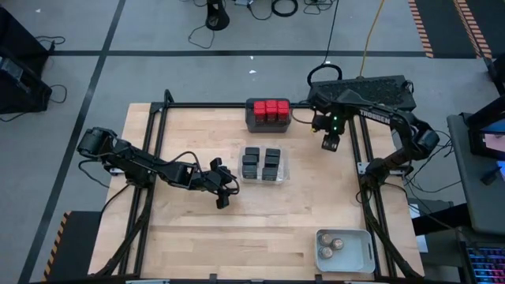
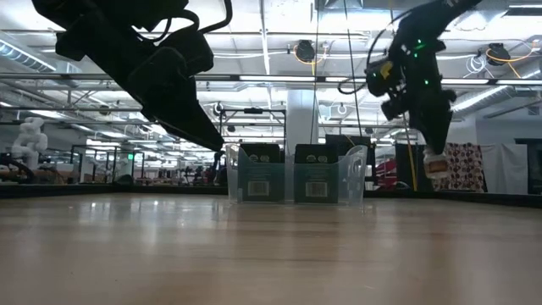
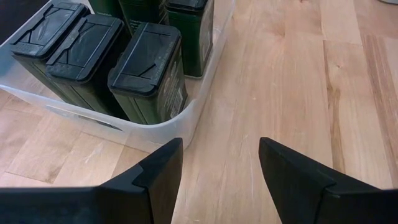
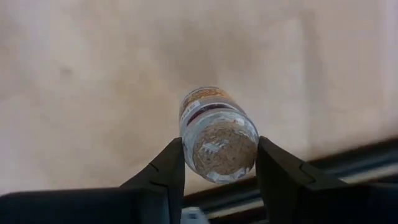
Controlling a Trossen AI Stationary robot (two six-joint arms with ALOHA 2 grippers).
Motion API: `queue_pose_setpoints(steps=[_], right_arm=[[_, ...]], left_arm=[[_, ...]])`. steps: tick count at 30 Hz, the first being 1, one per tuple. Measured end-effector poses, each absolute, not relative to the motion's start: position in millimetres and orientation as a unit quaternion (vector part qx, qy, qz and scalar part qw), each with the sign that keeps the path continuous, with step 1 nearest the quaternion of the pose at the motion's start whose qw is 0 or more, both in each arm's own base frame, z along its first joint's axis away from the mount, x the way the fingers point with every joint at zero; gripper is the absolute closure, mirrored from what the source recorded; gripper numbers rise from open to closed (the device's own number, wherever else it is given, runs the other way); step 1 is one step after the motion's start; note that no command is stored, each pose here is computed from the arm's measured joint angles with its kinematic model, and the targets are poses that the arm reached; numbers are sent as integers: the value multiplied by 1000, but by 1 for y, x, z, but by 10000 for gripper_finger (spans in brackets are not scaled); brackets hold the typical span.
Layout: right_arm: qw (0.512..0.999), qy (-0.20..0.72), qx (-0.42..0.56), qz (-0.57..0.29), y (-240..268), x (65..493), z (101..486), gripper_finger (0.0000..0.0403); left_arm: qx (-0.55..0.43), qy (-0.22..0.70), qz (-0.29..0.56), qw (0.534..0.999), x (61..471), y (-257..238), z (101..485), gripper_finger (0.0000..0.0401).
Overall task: Sort spices by type
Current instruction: Put the brown seasoning into the white bin
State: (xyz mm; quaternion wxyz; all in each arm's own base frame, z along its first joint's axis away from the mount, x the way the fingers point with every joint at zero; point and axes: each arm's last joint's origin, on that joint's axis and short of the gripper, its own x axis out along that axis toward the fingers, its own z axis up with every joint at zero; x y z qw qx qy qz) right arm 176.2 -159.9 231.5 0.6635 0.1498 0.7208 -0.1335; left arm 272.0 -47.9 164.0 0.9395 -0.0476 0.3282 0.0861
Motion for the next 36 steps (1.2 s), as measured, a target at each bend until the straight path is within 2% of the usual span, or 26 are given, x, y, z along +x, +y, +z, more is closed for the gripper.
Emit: queue_pose_setpoints(steps=[11, 21, 36], right_arm=[[697, 702, 123, -78, -79, 203, 260, 269], [712, 687, 124, -75, 16, 185, 286, 271], [716, 676, 170, -42, 104, 165, 288, 276]], left_arm=[[-48, 328, 86, 940, 272, -48, 164, 184], [-49, 326, 86, 940, 272, -48, 164, 184], [-60, 324, 87, 940, 272, -50, 164, 184]])
